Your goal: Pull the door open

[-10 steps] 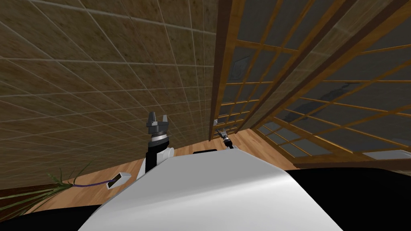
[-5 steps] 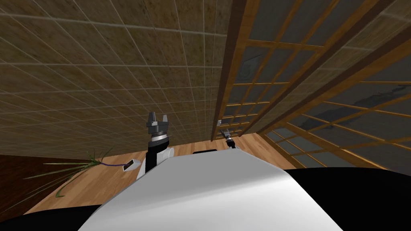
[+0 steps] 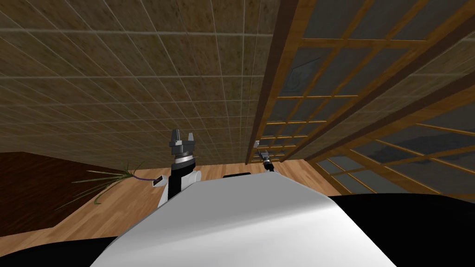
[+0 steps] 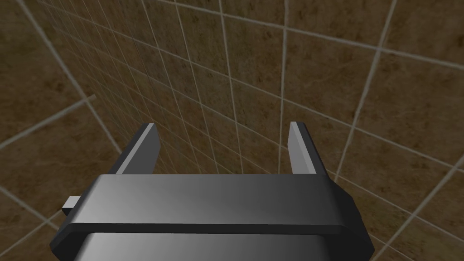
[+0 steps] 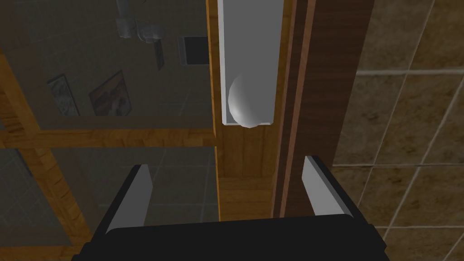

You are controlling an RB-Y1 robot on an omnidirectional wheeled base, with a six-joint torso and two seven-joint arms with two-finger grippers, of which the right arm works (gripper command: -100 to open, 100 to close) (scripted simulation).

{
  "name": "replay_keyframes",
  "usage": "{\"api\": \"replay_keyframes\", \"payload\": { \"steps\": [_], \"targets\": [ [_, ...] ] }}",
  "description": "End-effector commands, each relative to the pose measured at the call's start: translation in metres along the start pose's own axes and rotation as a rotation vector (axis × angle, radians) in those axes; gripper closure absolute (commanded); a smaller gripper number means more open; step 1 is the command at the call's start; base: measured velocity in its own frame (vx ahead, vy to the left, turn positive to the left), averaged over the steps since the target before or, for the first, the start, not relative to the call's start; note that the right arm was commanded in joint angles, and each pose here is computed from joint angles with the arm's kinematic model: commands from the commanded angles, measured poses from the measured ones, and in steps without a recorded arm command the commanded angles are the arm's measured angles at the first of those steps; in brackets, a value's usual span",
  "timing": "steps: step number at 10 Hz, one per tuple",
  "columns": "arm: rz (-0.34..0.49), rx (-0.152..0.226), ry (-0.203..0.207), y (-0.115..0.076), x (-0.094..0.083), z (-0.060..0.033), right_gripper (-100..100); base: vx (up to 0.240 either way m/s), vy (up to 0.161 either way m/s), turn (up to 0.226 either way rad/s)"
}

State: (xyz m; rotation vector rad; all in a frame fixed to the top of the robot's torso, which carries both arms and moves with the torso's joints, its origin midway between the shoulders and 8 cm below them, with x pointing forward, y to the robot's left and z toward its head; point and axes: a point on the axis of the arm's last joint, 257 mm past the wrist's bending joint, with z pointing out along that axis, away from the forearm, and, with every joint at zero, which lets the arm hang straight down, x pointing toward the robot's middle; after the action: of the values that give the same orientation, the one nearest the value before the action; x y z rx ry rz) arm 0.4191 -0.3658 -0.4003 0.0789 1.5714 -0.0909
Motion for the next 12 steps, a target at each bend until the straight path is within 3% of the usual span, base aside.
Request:
{"api": "replay_keyframes", "payload": {
  "steps": [1, 3, 5, 6, 7, 8, 12],
  "targets": [
    [0.0, 0.014, -0.002, -0.007, 0.002, 0.0004, -100, 0.027, -0.035, 0.045],
    [0.003, 0.067, 0.001, -0.022, 0.005, -0.0006, -100, 0.037, -0.05, 0.201],
    [0.012, 0.097, -0.005, -0.026, 0.004, 0.0027, -100, 0.092, -0.095, 0.239],
    [0.021, 0.101, -0.012, -0.021, 0.002, 0.0073, -100, 0.136, -0.071, 0.265],
    [0.017, 0.096, -0.007, -0.023, 0.003, 0.005, -100, 0.064, -0.035, 0.059],
    [0.017, 0.096, -0.007, -0.023, 0.003, 0.005, 100, -0.01, 0.01, -0.021],
    [0.017, 0.096, -0.007, -0.023, 0.003, 0.005, 100, -0.012, 0.019, 0.001]
  ]
}}
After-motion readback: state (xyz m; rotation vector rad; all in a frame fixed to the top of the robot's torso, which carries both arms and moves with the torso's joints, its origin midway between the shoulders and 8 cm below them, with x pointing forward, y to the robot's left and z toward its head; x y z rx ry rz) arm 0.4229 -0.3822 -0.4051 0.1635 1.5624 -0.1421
